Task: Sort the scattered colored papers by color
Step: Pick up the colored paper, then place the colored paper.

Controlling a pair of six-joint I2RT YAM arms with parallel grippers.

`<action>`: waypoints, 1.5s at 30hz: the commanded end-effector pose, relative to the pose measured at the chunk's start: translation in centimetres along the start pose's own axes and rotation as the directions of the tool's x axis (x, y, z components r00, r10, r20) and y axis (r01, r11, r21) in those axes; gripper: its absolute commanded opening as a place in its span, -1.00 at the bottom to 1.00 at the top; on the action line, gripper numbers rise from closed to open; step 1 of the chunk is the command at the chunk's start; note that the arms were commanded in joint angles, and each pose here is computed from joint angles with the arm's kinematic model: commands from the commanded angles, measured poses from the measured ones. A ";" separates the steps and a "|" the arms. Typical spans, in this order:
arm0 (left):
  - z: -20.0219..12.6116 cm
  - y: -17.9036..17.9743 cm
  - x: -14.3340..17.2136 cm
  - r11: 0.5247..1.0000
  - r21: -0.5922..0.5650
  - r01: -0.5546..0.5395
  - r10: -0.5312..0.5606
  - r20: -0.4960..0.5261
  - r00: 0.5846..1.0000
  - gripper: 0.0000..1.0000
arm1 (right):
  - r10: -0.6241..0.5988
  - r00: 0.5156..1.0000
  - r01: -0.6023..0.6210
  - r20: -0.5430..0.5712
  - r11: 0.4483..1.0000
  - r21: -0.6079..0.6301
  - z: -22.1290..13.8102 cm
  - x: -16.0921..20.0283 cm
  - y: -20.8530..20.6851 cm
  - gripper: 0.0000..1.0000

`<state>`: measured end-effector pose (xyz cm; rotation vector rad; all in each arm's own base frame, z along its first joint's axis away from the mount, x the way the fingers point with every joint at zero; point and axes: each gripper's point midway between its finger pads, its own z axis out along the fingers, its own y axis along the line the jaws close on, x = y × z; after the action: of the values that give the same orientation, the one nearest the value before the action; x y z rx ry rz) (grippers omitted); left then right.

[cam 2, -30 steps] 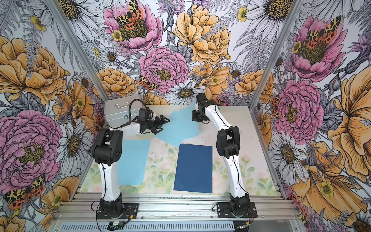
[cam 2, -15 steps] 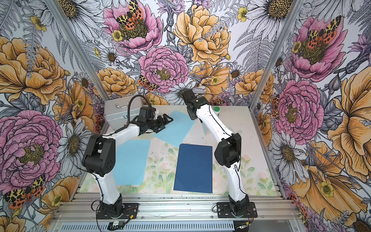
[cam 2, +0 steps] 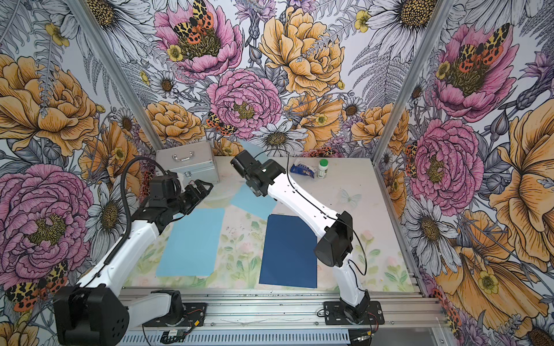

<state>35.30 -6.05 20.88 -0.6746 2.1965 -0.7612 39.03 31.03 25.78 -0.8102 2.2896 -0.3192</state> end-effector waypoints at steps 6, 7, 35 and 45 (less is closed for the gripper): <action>-6.1 3.6 -0.3 0.993 0.015 0.119 -0.120 0.113 0.986 0.97 | 0.107 0.987 -0.030 0.121 0.860 -0.510 -8.1 -2.0 11.0 -1.00; -6.2 3.9 -0.3 0.990 0.023 0.137 -0.139 0.107 0.985 0.97 | 0.131 0.983 -0.036 0.125 0.818 -0.575 -8.9 -2.4 12.3 -1.00; -10.8 7.9 -1.1 0.963 0.007 0.268 -0.261 0.249 0.933 0.97 | 0.693 0.678 -0.585 -0.244 0.307 -0.751 2.1 -4.4 27.4 -1.00; -7.2 11.1 1.7 0.945 -0.056 0.322 -0.311 0.151 0.938 0.96 | 0.684 0.592 -0.721 -0.426 0.213 -0.659 7.4 -0.2 32.1 -1.00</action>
<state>26.01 3.33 17.81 -1.1357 1.9942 -0.7446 29.30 54.67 6.21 -0.0481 2.5420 1.1438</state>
